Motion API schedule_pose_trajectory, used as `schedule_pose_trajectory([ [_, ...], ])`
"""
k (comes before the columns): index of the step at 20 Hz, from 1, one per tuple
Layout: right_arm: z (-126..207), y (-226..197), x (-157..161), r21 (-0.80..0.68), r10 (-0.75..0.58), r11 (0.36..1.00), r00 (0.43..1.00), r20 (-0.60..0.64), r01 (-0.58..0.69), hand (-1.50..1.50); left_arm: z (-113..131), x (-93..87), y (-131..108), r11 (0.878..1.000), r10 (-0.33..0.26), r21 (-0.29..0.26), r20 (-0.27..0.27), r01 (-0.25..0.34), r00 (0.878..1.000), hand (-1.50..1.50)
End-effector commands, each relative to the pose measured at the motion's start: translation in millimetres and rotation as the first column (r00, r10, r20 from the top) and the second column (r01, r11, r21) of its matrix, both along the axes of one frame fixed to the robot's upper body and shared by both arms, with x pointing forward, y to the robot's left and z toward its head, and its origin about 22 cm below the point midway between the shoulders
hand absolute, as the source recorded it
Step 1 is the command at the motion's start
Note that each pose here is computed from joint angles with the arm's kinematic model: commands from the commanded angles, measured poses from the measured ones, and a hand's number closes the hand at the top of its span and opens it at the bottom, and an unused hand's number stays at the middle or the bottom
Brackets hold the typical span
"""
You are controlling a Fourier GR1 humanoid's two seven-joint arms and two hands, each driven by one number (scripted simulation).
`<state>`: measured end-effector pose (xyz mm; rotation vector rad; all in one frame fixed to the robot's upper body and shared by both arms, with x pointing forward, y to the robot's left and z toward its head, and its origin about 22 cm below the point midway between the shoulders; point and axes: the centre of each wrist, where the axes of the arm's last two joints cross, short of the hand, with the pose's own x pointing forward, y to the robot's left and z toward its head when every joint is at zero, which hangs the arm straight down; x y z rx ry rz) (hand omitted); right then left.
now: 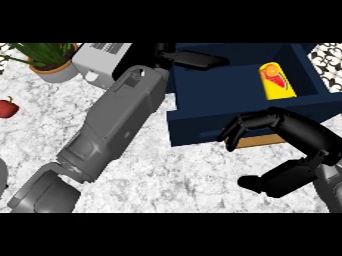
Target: Pick up the cup, place it into the drawer and close the drawer
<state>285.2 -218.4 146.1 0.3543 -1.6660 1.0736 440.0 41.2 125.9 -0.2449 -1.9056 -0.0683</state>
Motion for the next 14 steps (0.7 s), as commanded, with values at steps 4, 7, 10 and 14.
schedule_pose_trajectory([
  [4, -34.9, -4.3, -13.0, -0.274, -0.101, 0.954, 0.99, 0.097, 0.124, -1.5, -15.5, -2.1, 7.5, 0.998, 0.039, -0.054, -0.02, -0.04, 0.999, -1.5],
  [7, -68.8, 11.4, 8.2, -0.321, -0.176, 0.926, 0.98, 0.095, 0.198, -1.5, -21.9, -2.8, 12.9, 0.995, 0.0, -0.104, 0.008, 0.001, 1.0, -1.5],
  [10, -101.1, 2.9, 7.7, -0.421, -0.158, 0.893, 0.986, 0.046, 0.162, -1.5, -23.7, 0.8, 33.2, 0.993, 0.026, -0.115, -0.007, -0.026, 1.0, -1.5],
  [14, -141.2, 19.9, 30.9, -0.485, -0.118, 0.866, 0.992, 0.041, 0.123, -1.5, -46.5, -8.6, 38.5, 0.99, 0.008, -0.142, 0.004, -0.008, 1.0, -1.5],
])
